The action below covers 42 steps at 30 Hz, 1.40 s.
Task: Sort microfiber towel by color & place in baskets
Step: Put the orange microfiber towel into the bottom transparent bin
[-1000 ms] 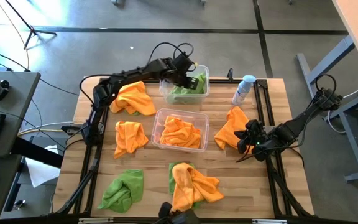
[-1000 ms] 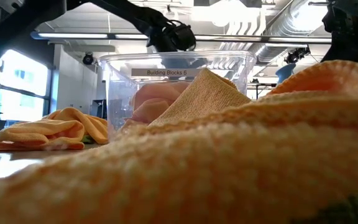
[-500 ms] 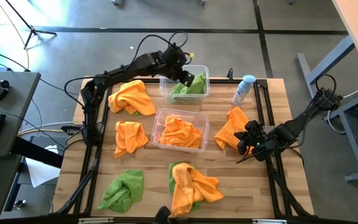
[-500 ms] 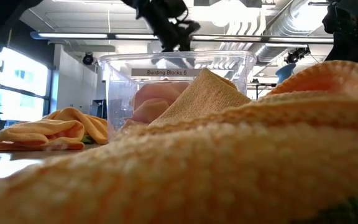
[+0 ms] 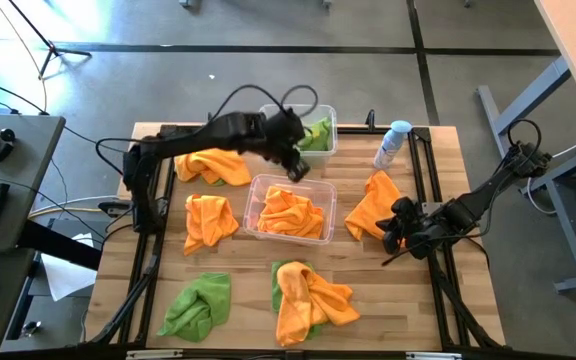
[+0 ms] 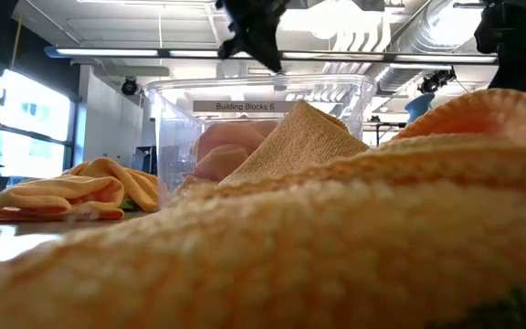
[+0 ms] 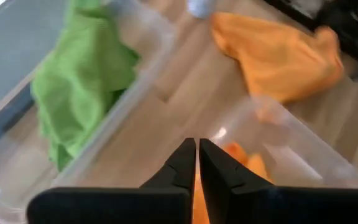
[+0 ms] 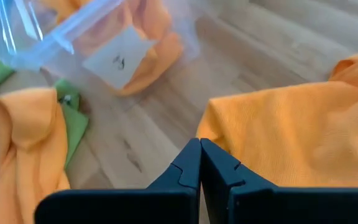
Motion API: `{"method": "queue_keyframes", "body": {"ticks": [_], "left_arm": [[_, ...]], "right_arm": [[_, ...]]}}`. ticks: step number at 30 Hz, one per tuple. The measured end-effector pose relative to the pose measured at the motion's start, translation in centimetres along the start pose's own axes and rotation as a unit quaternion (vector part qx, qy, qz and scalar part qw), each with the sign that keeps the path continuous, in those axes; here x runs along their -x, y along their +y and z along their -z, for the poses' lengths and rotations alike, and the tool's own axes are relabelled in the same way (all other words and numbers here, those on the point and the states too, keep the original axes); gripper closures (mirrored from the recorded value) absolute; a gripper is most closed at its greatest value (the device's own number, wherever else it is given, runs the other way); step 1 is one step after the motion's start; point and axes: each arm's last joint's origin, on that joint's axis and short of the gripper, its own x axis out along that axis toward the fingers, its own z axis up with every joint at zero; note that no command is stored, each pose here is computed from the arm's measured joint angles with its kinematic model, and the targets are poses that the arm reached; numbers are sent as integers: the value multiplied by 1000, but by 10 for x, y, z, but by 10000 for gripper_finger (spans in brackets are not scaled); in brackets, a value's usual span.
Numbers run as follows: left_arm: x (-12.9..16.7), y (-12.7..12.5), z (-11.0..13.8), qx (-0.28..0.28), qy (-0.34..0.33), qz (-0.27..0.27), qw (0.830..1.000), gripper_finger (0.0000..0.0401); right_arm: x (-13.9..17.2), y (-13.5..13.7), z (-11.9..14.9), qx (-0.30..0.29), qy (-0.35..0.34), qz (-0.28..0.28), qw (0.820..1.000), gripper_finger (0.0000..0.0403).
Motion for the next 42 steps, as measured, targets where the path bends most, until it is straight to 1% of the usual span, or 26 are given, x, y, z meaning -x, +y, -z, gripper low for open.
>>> {"method": "queue_keyframes", "body": {"ticks": [2, 5, 9, 13, 16, 21, 25, 29, 33, 38, 42], "left_arm": [[4, -17, 8, -40, 6, 7, 999, 397], [8, -40, 25, -79, 31, -6, 996, 399], [17, -69, 46, -94, 44, -17, 994, 400], [28, -100, 66, -108, 43, 3, 993, 401], [37, -121, 81, -132, 42, 17, 990, 401], [50, -145, 104, -171, 42, 36, 984, 401], [59, -160, 119, -196, 41, 47, 979, 401], [55, -163, 139, -222, 51, 30, 973, 401], [53, -156, 159, -218, 65, 24, 973, 401], [60, -139, 191, -201, 45, 55, 977, 401], [76, -117, 222, -179, 25, 95, 979, 401]], "right_arm": [[0, 0, 1, 10, 10, -3, 1000, 402], [0, 0, 1, 16, 23, -7, 1000, 402], [0, 1, 1, 16, 26, -8, 1000, 402], [0, 0, 2, 37, 28, -7, 999, 402], [0, 0, 2, 47, 27, -9, 999, 402], [0, 5, 0, 34, 20, -29, 999, 402], [-2, 16, -1, 32, 6, -64, 997, 402], [-10, 30, 0, 26, -2, -88, 996, 403], [-15, 50, 0, 42, 22, -77, 996, 403], [-11, 92, -9, 81, 47, -38, 995, 403], [-6, 130, -17, 87, 77, -5, 993, 403]]}}
